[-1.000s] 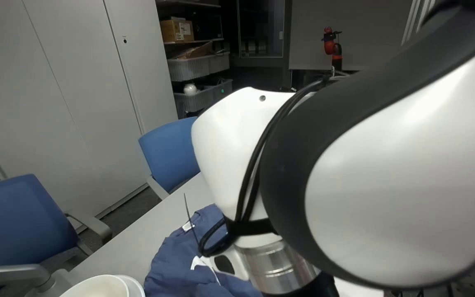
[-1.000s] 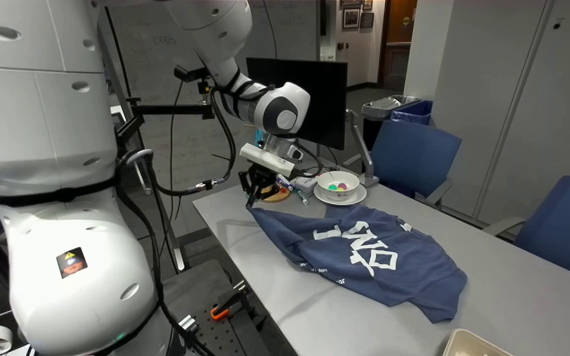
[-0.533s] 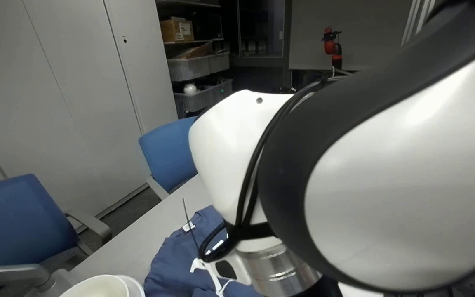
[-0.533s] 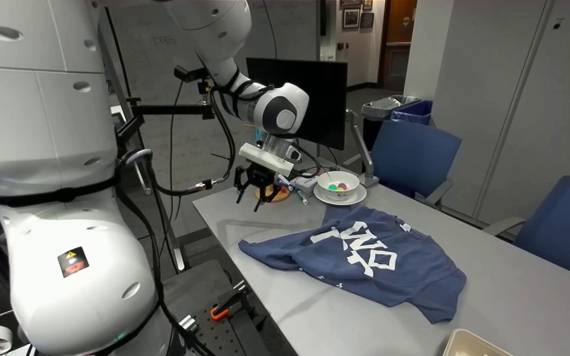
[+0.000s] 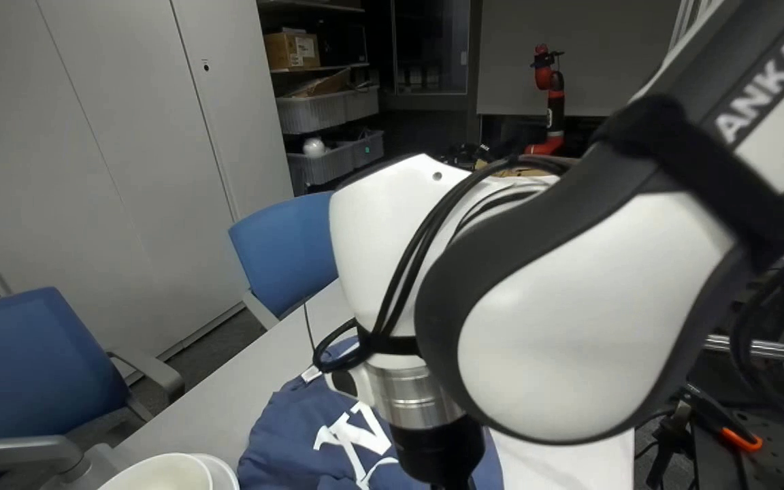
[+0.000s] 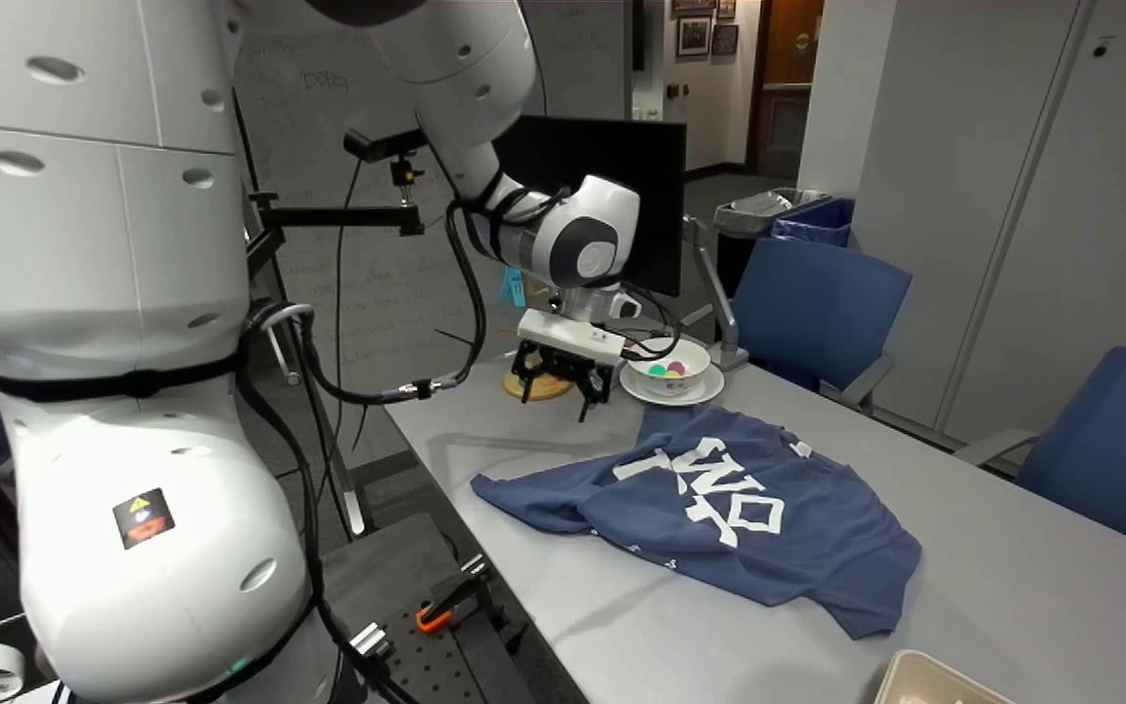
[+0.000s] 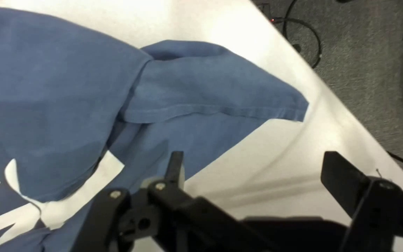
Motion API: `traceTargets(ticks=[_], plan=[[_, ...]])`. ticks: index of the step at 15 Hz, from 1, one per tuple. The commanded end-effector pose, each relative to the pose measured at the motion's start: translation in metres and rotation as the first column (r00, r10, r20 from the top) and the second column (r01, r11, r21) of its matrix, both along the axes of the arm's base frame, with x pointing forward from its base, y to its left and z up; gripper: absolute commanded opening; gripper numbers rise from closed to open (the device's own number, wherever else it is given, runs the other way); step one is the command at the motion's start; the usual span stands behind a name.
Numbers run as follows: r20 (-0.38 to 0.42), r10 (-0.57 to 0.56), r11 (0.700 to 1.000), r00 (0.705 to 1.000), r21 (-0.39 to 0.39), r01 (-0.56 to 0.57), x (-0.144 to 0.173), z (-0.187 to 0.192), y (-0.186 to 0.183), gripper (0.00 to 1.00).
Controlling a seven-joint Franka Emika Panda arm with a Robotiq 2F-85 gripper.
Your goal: Unfold the blue t-shirt
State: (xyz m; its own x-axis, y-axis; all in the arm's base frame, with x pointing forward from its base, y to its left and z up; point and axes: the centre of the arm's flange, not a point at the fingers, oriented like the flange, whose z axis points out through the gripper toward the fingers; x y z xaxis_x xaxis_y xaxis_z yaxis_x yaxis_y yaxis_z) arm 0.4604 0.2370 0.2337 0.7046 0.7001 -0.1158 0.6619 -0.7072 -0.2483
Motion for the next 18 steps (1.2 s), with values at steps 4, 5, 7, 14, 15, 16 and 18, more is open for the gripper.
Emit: traceTargets(ticks=[4, 5, 7, 14, 15, 16, 18], plan=[[0.151, -0.032, 0.996, 0.988, -0.073, 0.043, 0.044, -0.072, -0.015, 0.98], [0.173, -0.043, 0.995, 0.984, -0.084, 0.058, 0.051, -0.080, -0.019, 0.98], [0.209, -0.067, 0.991, 0.976, -0.101, 0.089, 0.066, -0.092, -0.027, 0.95], [0.244, -0.124, 0.970, 0.962, -0.173, 0.169, 0.097, -0.122, -0.056, 0.89], [0.242, -0.128, 0.968, 0.962, -0.179, 0.174, 0.097, -0.125, -0.057, 0.87], [0.242, -0.130, 0.967, 0.962, -0.185, 0.177, 0.097, -0.128, -0.058, 0.87], [0.237, -0.143, 0.964, 0.961, -0.187, 0.189, 0.097, -0.132, -0.056, 0.87]])
